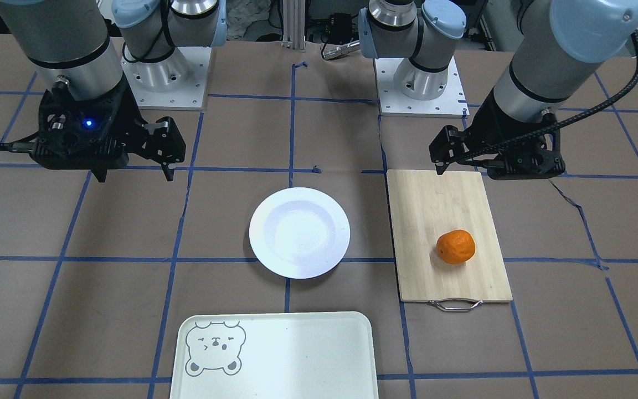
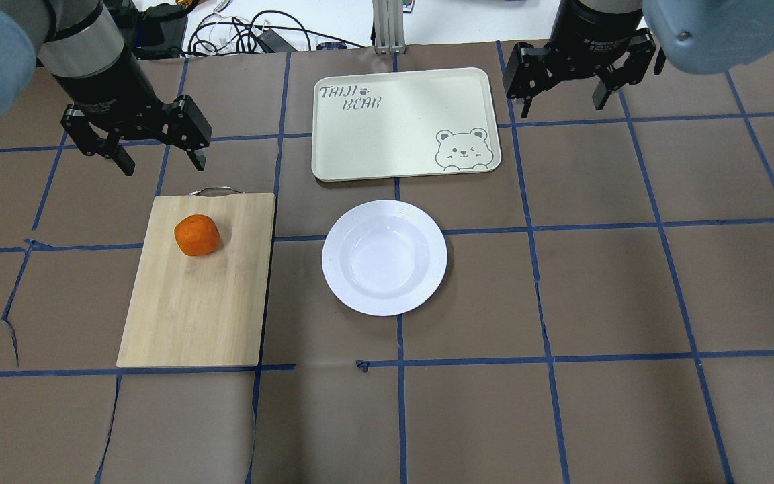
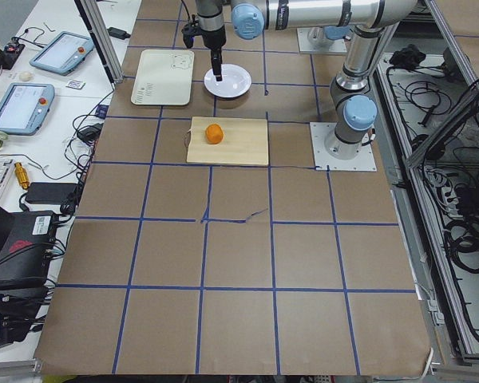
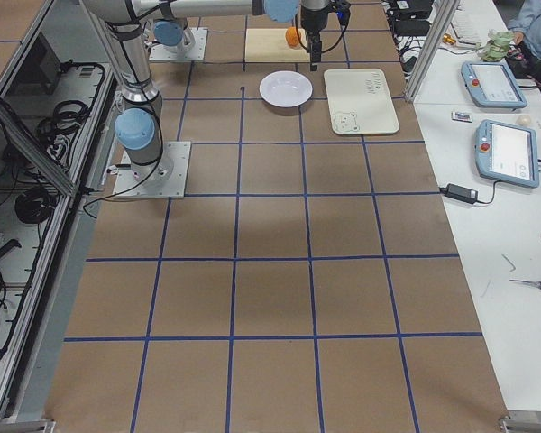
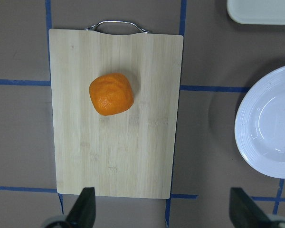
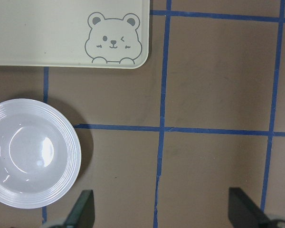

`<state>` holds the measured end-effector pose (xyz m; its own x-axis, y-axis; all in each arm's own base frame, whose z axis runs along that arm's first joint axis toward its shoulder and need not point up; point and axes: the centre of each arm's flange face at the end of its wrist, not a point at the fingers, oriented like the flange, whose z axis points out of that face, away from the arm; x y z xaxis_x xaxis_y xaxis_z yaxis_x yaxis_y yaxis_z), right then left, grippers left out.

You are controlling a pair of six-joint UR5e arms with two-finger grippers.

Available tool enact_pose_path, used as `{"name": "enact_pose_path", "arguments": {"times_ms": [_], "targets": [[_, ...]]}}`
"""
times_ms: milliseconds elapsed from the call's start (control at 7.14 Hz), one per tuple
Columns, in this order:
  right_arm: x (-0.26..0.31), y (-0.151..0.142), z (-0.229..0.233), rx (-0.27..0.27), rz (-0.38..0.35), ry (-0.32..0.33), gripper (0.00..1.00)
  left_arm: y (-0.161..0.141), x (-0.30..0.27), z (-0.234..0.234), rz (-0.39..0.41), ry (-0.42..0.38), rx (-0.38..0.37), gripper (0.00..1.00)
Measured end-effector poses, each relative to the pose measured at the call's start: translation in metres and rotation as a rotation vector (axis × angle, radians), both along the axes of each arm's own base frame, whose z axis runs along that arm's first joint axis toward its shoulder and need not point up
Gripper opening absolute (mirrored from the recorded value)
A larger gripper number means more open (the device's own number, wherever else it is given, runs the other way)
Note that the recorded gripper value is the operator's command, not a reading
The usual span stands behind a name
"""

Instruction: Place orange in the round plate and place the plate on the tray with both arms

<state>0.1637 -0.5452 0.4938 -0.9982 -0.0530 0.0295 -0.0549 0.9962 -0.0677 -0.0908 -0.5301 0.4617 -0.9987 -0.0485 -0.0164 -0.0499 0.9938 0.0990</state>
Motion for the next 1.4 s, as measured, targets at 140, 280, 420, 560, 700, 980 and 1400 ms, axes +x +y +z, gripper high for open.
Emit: {"name": "enact_pose_path", "arguments": {"times_ms": [140,280,420,560,700,980,1400], "targets": [[-0.005,-0.001,0.0,0.0,-0.009,0.0,1.0,0.0,0.0,0.001,-0.001,0.0,-0.001,1.0],[-0.013,-0.003,0.0,0.0,-0.02,0.001,1.0,0.001,0.0,0.001,-0.004,0.0,-0.001,1.0],[-0.017,-0.004,0.0,0.001,-0.024,0.001,1.0,0.001,0.001,0.001,-0.006,-0.001,-0.001,1.0],[-0.019,-0.004,0.0,0.001,-0.026,0.001,1.0,0.001,0.001,0.001,-0.006,-0.001,-0.001,1.0],[-0.019,-0.004,0.0,0.001,-0.026,0.001,1.0,0.0,0.002,0.001,-0.006,-0.001,0.001,1.0],[-0.019,-0.004,0.001,0.001,-0.025,0.0,1.0,-0.003,0.005,-0.005,-0.003,0.0,0.012,1.0],[-0.018,-0.004,0.0,0.004,-0.025,-0.008,1.0,-0.003,0.006,-0.006,-0.001,0.0,0.014,1.0]]}}
